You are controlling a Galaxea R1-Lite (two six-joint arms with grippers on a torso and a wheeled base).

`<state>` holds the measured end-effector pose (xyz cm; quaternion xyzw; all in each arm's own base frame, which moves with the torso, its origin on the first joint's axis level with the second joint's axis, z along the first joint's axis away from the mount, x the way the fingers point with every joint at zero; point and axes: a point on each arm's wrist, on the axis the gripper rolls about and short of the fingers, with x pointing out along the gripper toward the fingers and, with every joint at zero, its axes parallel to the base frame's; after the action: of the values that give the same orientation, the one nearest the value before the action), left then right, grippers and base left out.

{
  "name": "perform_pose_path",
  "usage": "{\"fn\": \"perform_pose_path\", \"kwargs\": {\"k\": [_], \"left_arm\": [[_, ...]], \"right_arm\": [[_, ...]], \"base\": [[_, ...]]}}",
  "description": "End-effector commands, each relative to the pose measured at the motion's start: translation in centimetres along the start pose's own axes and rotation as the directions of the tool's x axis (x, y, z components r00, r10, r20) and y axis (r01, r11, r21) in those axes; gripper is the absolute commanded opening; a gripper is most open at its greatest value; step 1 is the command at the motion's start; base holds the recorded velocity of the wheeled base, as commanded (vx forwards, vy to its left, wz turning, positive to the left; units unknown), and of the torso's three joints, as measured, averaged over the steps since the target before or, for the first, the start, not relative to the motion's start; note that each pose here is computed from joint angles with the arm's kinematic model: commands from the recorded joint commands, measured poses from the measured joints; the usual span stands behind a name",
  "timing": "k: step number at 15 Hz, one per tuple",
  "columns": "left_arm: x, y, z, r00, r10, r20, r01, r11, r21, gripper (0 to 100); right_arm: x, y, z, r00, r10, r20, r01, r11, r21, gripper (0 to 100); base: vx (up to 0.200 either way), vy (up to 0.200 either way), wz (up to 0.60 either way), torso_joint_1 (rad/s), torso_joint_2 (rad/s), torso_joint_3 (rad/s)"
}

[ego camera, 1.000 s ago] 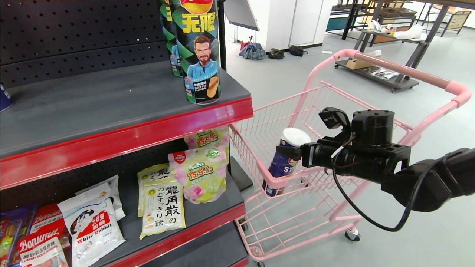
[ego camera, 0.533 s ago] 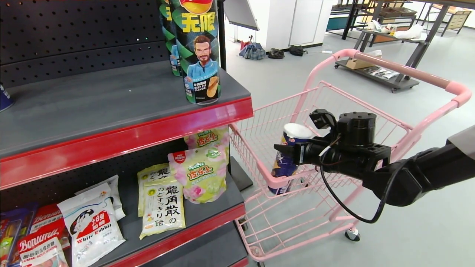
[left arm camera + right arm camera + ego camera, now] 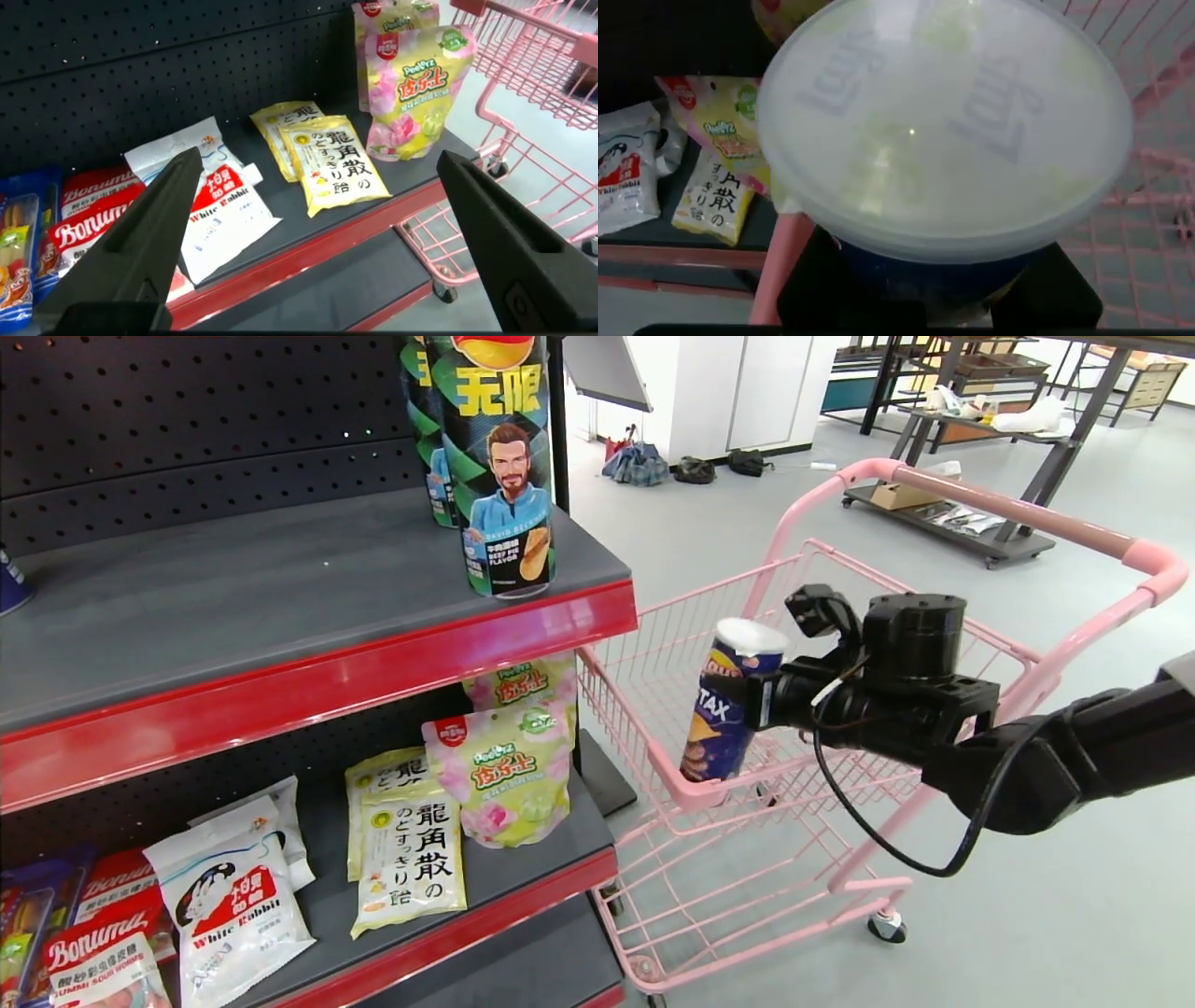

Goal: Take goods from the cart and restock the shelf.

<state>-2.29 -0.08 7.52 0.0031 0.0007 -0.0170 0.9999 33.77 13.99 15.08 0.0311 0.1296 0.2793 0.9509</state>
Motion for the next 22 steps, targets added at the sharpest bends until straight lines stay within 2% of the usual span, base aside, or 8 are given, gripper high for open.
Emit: {"fn": "perform_pose_path", "kwargs": {"k": [1,4,6,8,10,12,15,22], "left_arm": [[0.0,0.0,0.0,1.000,0.000,-0.002,0.000,1.000,0.000,100],[0.0,0.0,0.0,1.000,0.000,-0.002,0.000,1.000,-0.002,100],[0.0,0.0,0.0,1.000,0.000,-0.002,0.000,1.000,-0.002,100],[0.0,0.0,0.0,1.000,0.000,-0.002,0.000,1.000,-0.005,100],[0.0,0.0,0.0,1.000,0.000,-0.002,0.000,1.000,-0.005,100],[0.0,0.0,0.0,1.000,0.000,-0.002,0.000,1.000,-0.005,100],[0.0,0.0,0.0,1.000,0.000,-0.002,0.000,1.000,-0.005,100],[0.0,0.0,0.0,1.000,0.000,-0.002,0.000,1.000,-0.003,100]], "right_arm": [[-2.3,-0.4,4.7,0.992,-0.022,0.128,0.031,0.997,-0.064,0],[-9.9,0.2,12.1,0.955,-0.146,0.259,0.180,0.977,-0.113,0],[-14.9,1.5,13.6,0.901,-0.318,0.294,0.356,0.931,-0.082,0],[-21.8,3.4,11.8,0.925,-0.297,0.235,0.326,0.941,-0.093,0],[-28.0,4.8,7.2,0.926,-0.326,0.191,0.348,0.933,-0.094,0],[-32.3,5.7,2.5,0.928,-0.348,0.136,0.361,0.928,-0.094,0],[-35.0,6.2,-1.3,0.914,-0.388,0.117,0.398,0.913,-0.087,0],[-35.0,6.1,-1.9,0.907,-0.412,0.087,0.418,0.905,-0.079,0]], "base": [[0.000,0.000,0.00,0.000,0.00,0.000],[0.000,0.000,0.00,0.000,0.00,0.000],[0.000,0.000,0.00,0.000,0.00,0.000],[0.000,0.000,0.00,0.000,0.00,0.000],[0.000,0.000,0.00,0.000,0.00,0.000],[0.000,0.000,0.00,0.000,0.00,0.000],[0.000,0.000,0.00,0.000,0.00,0.000],[0.000,0.000,0.00,0.048,-0.23,-0.171]]}}
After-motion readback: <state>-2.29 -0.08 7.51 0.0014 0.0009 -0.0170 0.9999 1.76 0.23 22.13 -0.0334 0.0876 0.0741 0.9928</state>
